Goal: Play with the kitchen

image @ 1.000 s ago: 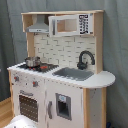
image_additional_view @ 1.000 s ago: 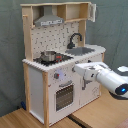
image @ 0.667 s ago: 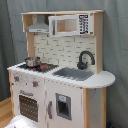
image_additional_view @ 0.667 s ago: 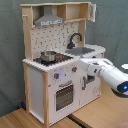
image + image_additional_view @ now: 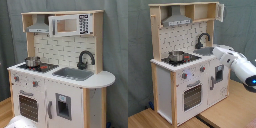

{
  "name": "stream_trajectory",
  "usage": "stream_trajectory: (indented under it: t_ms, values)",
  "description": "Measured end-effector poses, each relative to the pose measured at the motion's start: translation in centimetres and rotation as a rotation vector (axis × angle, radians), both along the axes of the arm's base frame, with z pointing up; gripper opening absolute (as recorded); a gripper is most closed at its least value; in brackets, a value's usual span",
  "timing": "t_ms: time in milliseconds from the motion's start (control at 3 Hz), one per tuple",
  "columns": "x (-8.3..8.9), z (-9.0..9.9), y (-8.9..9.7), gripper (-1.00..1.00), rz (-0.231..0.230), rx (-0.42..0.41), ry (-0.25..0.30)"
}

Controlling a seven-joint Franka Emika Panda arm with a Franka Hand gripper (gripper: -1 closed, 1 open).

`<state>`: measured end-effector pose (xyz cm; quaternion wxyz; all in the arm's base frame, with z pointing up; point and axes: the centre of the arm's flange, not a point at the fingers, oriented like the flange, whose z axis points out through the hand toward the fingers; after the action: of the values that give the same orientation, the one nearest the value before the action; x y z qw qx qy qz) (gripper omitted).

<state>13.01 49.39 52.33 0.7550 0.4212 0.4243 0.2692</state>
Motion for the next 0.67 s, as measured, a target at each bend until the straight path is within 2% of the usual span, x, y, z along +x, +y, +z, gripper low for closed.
stream_trajectory:
  t_ms: [667]
  values:
    - [0.9, 2.5, -3.2, 1.0, -0.086, 0.215, -0.148]
